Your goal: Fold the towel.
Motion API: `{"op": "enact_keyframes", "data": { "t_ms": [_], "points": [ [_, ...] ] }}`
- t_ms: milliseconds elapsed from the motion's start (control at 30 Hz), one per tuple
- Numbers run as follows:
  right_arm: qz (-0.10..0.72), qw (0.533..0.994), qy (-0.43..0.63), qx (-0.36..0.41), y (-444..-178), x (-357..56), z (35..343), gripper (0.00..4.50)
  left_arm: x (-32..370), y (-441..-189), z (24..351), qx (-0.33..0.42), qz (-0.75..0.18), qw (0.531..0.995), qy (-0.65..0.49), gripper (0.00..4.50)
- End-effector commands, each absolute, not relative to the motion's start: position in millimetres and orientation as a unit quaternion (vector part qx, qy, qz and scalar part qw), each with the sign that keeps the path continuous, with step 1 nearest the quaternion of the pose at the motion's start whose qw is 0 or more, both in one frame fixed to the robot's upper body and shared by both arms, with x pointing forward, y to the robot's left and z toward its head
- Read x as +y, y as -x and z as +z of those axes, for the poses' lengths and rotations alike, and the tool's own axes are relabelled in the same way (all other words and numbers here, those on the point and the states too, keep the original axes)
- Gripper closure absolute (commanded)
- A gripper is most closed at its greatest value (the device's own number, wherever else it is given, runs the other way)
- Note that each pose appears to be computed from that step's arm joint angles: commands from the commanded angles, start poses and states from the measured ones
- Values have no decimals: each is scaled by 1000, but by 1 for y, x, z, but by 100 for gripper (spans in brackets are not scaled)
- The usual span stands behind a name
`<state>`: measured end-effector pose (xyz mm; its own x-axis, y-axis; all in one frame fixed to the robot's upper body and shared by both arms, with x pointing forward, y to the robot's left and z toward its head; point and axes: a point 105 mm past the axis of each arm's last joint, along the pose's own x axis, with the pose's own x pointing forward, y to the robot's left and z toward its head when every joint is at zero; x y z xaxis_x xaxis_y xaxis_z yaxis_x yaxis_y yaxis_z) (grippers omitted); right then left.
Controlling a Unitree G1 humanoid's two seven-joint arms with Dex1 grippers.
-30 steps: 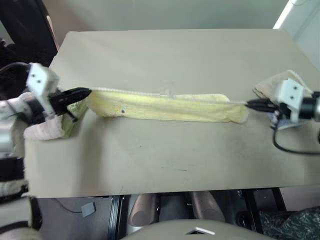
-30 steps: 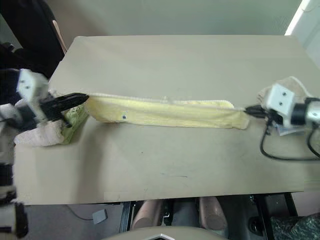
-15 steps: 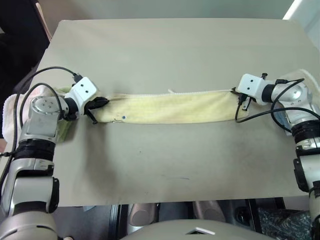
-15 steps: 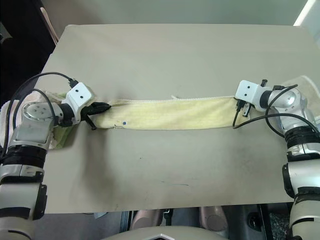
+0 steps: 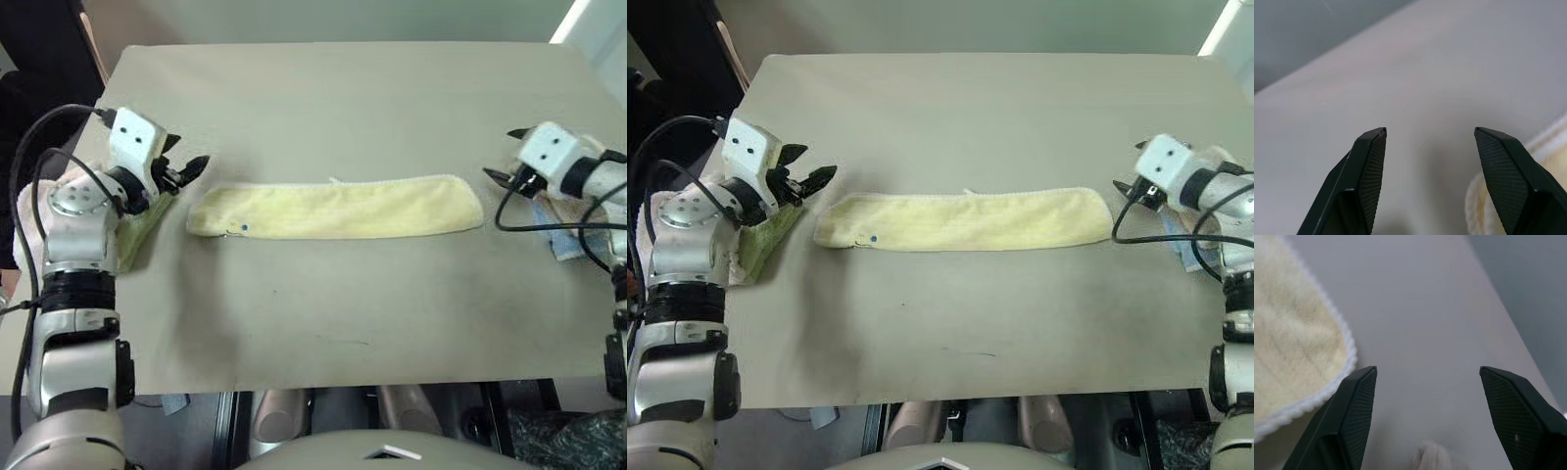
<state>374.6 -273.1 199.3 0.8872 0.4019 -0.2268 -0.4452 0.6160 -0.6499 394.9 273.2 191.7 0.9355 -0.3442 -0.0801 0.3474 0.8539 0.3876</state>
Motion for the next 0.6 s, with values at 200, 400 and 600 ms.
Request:
{"op": "enact_keyframes", "data": {
  "t_ms": [200, 400, 600],
  "points": [
    [232, 957, -88, 151, -302, -256, 172, 1, 232, -382, 222, -82, -234, 953, -175, 142],
    [189, 917, -273, 221, -285, -238, 141, 1, 190, -367, 215, -88, -334, 928, -141, 142],
    [161, 894, -356, 221, -300, -219, 126, 1, 173, -361, 210, -88, -366, 917, -128, 142]
  ]
}}
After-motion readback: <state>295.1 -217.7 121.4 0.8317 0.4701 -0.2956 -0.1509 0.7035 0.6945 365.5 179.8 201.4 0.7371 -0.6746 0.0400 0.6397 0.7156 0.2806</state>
